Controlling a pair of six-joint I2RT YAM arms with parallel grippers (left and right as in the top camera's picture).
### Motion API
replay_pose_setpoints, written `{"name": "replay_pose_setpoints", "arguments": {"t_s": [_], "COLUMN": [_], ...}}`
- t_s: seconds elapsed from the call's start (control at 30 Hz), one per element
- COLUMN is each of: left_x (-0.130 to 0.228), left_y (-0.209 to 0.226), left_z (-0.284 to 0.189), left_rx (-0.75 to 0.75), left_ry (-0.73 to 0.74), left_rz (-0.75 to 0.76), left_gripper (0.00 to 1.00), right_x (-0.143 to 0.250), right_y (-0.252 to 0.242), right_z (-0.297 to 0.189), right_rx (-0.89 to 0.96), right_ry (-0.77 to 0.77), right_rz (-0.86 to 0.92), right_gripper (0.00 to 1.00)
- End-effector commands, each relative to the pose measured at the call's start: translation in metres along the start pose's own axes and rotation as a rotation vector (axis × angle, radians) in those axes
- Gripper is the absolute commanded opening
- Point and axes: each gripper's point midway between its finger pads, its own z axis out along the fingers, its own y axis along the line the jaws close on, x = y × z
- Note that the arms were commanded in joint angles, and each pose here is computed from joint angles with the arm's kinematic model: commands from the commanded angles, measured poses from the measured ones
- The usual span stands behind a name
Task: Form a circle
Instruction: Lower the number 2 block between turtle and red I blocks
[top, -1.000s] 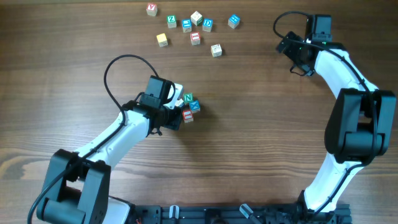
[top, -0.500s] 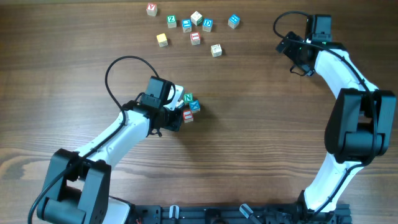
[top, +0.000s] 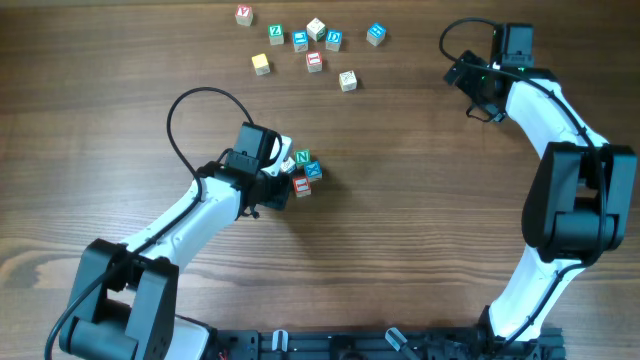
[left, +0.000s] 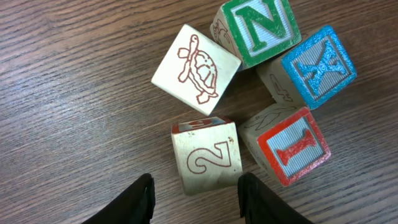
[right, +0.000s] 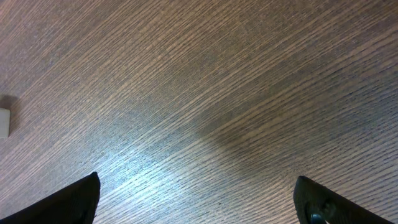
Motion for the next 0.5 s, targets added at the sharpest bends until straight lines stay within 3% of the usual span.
{"name": "replay_pose_setpoints", "arguments": {"t_s": [0.0, 0.23, 0.47], "left_x": [0.007, 0.001, 0.001], "left_y": [0.007, 0.005, -0.004], "left_z": [0.004, 0.001, 0.001], "left_rx": [-0.039, -0.027, 0.026], "left_ry": [0.023, 0.001, -0.003], "left_rz": [0.007, 0.007, 0.0], "left_gripper": [0.45, 0.5, 0.45], "right_x": [0.005, 0.005, 0.005], "right_y": [-0.005, -0.005, -0.005], "right_z": [0.007, 0.007, 0.007], "right_rx": [0.019, 0.019, 0.019], "right_ry": [0.012, 0.012, 0.012], "right_rz": [-0.014, -0.014, -0.014], "right_gripper": [1.0, 1.0, 1.0]}}
